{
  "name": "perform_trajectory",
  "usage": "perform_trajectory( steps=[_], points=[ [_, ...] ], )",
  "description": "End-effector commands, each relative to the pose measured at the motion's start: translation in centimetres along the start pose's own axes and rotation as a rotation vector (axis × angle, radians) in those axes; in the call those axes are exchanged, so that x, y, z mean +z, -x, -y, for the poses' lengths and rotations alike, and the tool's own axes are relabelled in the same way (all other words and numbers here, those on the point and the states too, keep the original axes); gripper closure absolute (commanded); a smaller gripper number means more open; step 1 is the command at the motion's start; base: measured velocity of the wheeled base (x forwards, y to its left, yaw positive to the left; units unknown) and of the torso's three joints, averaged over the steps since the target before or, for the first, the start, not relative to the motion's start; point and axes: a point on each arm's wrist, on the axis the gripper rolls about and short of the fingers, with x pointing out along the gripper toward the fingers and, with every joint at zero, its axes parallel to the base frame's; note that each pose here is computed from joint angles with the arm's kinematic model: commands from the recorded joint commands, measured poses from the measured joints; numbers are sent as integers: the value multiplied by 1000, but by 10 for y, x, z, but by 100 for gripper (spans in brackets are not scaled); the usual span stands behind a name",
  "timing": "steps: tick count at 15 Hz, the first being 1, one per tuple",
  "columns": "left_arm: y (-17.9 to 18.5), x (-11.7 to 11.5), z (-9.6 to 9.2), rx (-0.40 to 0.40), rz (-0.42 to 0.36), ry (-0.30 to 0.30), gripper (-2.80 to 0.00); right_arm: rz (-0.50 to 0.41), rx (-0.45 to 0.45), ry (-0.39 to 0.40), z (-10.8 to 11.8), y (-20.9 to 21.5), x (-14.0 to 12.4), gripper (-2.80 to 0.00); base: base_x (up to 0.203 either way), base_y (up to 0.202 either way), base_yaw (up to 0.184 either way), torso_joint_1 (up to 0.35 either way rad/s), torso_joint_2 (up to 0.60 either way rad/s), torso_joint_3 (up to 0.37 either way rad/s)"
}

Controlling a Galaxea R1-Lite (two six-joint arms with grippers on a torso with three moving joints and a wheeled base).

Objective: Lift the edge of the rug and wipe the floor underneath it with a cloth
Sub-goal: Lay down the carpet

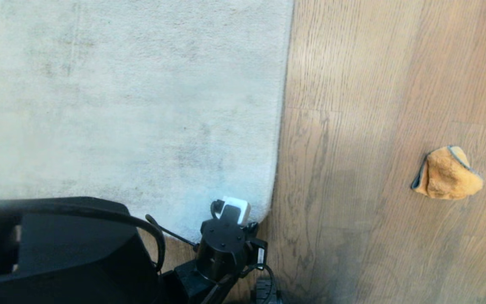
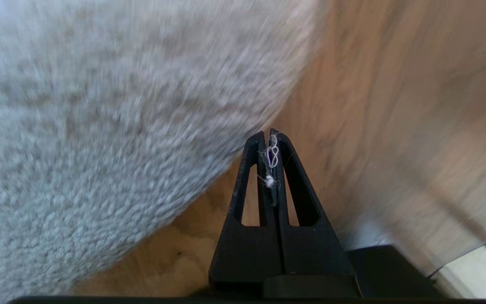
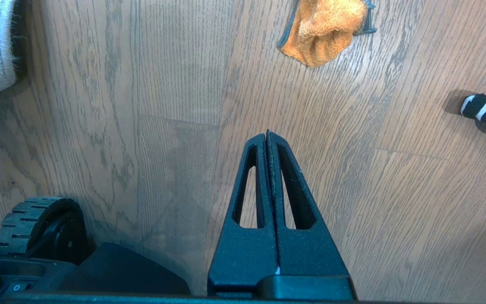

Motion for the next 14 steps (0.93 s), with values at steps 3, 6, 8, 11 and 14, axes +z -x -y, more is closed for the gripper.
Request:
perform_trajectory(
  steps=[3,6,8,11,14],
  points=[
    [-16,-21,-18,64,-73,-76,0,-1,0,2,0,0,0,0,0,0,0,0,0,0],
    [-23,-23,-32,44,-100,-120,0,-1,0,2,0,0,0,0,0,0,0,0,0,0],
    [-28,-18,-44,41,-98,-154,0,-1,0,0,0,0,0,0,0,0,0,0,0,0],
    [-31,-11,-62,77,-86,-190,0,-1,0,2,0,0,0,0,0,0,0,0,0,0],
    [-31,-1,-80,127,-62,-215,0,-1,0,2,0,0,0,0,0,0,0,0,0,0]
  ],
)
